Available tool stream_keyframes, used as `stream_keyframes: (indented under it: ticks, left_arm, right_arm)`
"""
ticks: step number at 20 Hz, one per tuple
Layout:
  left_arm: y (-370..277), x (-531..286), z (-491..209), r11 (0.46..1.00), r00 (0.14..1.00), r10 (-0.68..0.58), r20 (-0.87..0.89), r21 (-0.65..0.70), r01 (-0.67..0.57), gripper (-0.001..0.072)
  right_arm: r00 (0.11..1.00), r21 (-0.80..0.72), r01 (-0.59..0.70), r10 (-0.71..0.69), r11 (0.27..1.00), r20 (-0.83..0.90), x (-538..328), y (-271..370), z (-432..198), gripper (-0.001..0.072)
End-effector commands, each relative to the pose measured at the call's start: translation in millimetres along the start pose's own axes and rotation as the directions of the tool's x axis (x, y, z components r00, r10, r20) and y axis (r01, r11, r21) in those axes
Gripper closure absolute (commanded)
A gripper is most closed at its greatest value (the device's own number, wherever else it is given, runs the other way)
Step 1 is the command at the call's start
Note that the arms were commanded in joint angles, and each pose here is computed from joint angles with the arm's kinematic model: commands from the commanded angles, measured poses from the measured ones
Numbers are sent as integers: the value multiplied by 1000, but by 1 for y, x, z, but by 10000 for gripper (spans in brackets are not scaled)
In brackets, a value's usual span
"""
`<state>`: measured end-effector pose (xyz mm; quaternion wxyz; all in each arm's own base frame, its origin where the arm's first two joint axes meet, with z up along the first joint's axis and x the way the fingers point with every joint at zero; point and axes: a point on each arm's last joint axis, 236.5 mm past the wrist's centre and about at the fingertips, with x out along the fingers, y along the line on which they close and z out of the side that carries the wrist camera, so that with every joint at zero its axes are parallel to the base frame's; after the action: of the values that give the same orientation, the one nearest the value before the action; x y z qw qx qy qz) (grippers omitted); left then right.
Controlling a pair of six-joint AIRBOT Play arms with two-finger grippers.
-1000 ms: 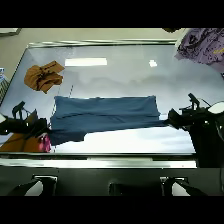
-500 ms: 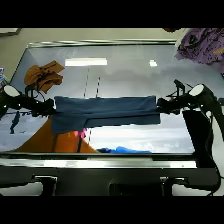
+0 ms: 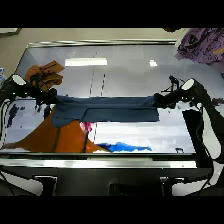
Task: Fold the clothes and pants, and hang the long-sleeved shirts on hangers.
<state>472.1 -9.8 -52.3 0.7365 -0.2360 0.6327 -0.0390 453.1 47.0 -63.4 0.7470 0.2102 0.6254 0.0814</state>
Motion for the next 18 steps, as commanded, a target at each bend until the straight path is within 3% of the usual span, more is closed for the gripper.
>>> stream_keyframes:
  ticks: [1, 3, 5, 7, 8, 9, 10, 11, 12, 16, 18]
  left_arm:
    - [5, 15, 7, 1000, 1000, 2, -15, -6, -3, 691]
    - [7, 24, 4, 1000, 999, 5, -36, -9, -5, 690]
    - [2, 32, 2, 1000, 999, -5, -49, -9, 4, 683]
    - [-1, 34, 3, 1000, 999, -5, -42, -1, 5, 587]
    - [-3, 33, 5, 1000, 999, -6, -33, 2, 6, 477]
    - [-5, 28, 9, 1000, 1000, -9, -22, 7, 9, 336]
    - [-9, 22, 14, 1000, 1000, -11, -9, 18, 11, 214]
    - [-14, 12, 21, 999, 1000, -16, 8, 30, 16, 153]
    - [-19, 1, 27, 999, 1000, -21, 23, 44, 20, 153]
    - [-40, -37, 46, 994, 996, -41, 83, 100, 32, 153]
    - [-44, -44, 52, 993, 994, -45, 104, 110, 34, 153]
  right_arm:
    - [1000, 14, 2, -2, 1000, 2, 12, -5, 5, 686]
    - [1000, 36, -25, 25, 999, -2, 20, -2, 5, 684]
    - [998, 62, -56, 56, 997, -6, 26, 3, 6, 616]
    - [998, 68, -61, 63, 996, -15, 26, 4, 4, 559]
    - [998, 79, -58, 61, 995, -29, 23, 4, 3, 502]
    - [998, 97, -53, 57, 994, -40, 16, 3, 3, 324]
    - [998, 113, -49, 54, 992, -40, 2, 1, 8, 192]
    - [998, 115, -53, 56, 992, -29, -16, -3, 17, 187]
    - [998, 123, -57, 59, 991, -11, -33, -10, 26, 181]
    - [984, 204, -161, 172, 966, -36, -53, -45, 24, 20]
    - [960, 209, -237, 261, 949, -97, -38, -45, 14, 17]
